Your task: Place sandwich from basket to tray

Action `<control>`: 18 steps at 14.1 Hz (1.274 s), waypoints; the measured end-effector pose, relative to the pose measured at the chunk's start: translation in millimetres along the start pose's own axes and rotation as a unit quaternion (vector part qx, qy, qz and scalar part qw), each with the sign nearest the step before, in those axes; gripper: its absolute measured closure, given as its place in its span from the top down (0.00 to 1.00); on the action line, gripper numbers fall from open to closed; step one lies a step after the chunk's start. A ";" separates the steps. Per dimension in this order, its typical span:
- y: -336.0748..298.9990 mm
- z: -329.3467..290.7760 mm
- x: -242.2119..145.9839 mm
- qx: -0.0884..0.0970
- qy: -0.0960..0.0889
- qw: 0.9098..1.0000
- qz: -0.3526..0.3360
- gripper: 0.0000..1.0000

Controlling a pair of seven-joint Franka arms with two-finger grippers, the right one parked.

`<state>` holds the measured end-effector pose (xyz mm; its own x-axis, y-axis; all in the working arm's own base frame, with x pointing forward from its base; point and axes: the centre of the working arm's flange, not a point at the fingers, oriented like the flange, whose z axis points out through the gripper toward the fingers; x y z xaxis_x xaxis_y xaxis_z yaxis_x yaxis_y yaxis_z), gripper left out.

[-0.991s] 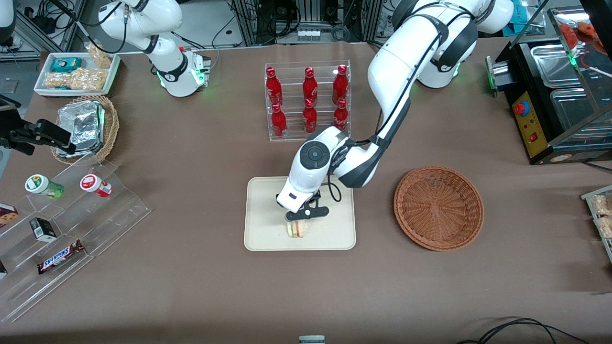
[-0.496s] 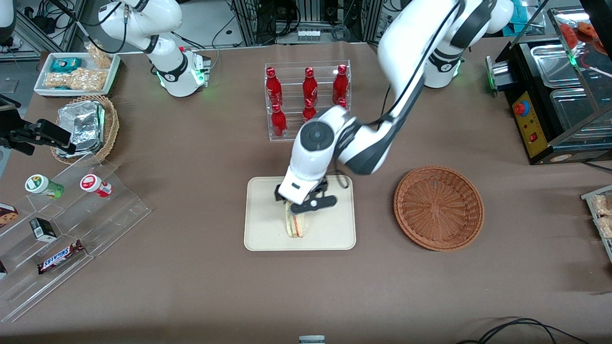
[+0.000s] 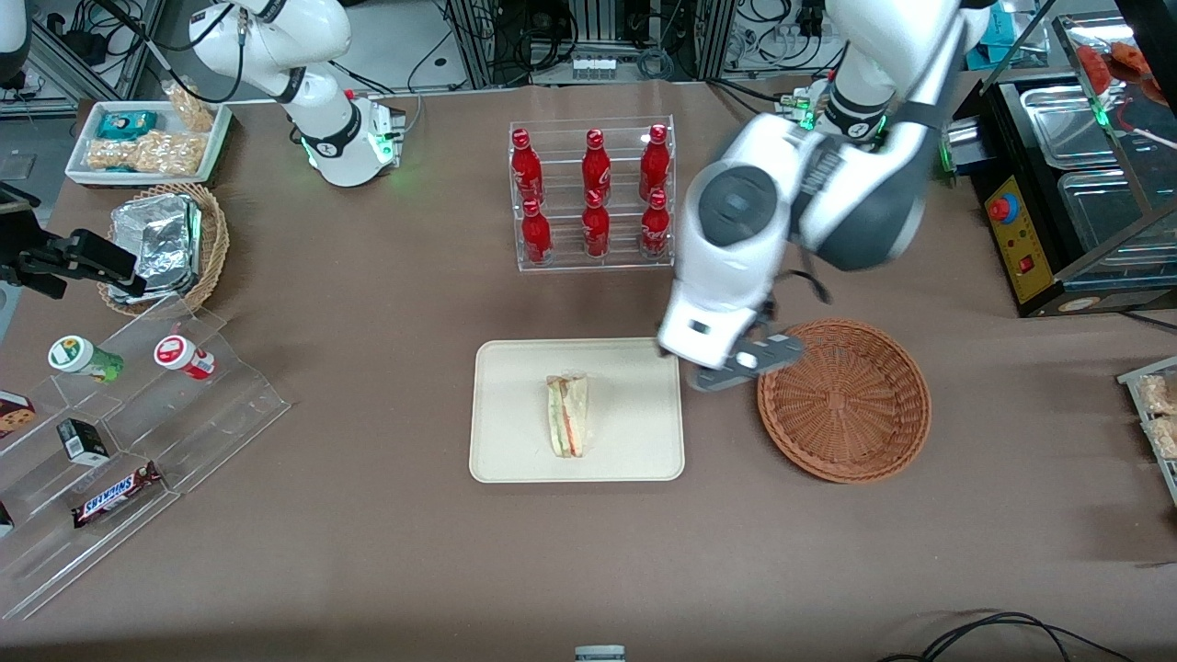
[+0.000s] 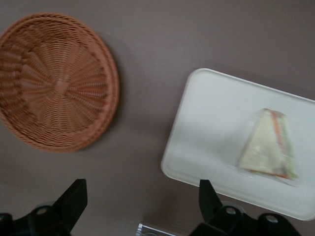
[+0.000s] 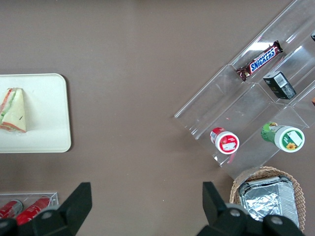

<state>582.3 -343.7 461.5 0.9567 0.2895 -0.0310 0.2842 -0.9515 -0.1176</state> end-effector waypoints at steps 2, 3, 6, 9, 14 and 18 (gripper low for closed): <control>-40.7 18.1 21.2 0.015 -0.020 1.000 0.015 1.00; -63.4 21.8 29.8 0.019 -0.028 0.999 0.027 1.00; -147.7 12.8 47.1 0.017 -0.044 0.997 0.069 1.00; -227.7 -13.1 44.3 0.015 -0.066 0.993 0.100 1.00; -296.5 -57.6 39.5 -0.013 -0.054 0.989 0.135 1.00; -317.8 -77.0 42.6 -0.022 -0.034 0.991 0.127 1.00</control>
<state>537.7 -36.9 574.0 0.9916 0.0440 -0.1215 0.0378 -0.9979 -0.0533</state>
